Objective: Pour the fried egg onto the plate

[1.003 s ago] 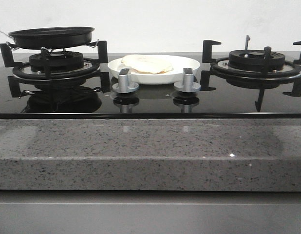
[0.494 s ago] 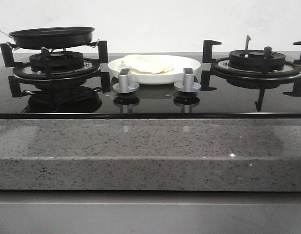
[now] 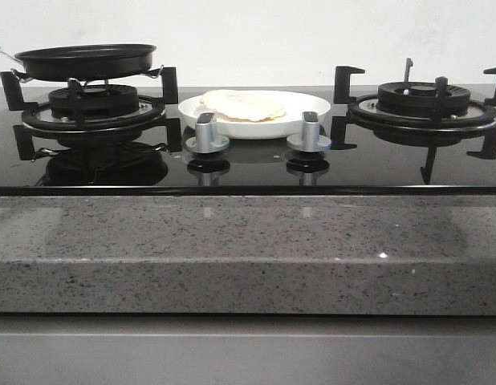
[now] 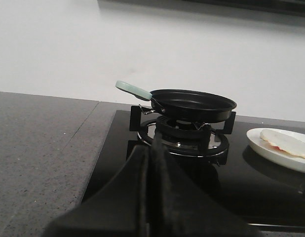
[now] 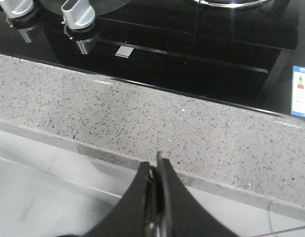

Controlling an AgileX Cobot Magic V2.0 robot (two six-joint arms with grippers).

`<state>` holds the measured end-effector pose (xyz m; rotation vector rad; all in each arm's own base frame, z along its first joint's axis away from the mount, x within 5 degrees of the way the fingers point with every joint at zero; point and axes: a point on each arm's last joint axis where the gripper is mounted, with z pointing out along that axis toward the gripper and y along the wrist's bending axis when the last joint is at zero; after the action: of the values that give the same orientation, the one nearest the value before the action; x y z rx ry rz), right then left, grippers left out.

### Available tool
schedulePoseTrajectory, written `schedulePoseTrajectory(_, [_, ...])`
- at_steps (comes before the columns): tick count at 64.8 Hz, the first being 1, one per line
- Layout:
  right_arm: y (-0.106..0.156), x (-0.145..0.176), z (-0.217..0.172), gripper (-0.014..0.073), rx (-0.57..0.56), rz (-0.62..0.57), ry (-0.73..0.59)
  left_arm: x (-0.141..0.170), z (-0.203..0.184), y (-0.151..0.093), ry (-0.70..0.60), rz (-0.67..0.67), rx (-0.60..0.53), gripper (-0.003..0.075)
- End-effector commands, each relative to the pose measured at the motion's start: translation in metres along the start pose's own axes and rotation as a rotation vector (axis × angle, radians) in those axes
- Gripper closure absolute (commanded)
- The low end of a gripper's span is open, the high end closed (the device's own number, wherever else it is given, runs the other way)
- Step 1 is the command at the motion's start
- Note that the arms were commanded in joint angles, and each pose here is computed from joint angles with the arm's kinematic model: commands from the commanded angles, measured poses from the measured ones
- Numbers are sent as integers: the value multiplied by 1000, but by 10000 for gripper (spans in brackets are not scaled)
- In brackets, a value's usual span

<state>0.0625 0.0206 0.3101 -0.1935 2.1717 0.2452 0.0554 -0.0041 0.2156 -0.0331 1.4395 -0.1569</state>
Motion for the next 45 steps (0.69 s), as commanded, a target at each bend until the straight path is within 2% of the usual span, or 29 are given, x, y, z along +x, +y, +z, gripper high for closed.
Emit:
schedulePoseTrajectory(1, [-3,-8,-6,661,41,-26,-116,-7,-2,-1,-98,-15,17,739])
schedulePoseTrajectory(13, [-12,17,5,661,125,-61,-325,-7,-2,-1,-98,-15,17,739])
schedulePoseTrajectory(28, [-22,59,26,661,224,-31,-557,-7,-2,-1,-98,-15,17,739])
schedulePoseTrajectory(45, [-28,84,42,661,256,-46,-782,-7,-2,-1,-98,-15,17,739])
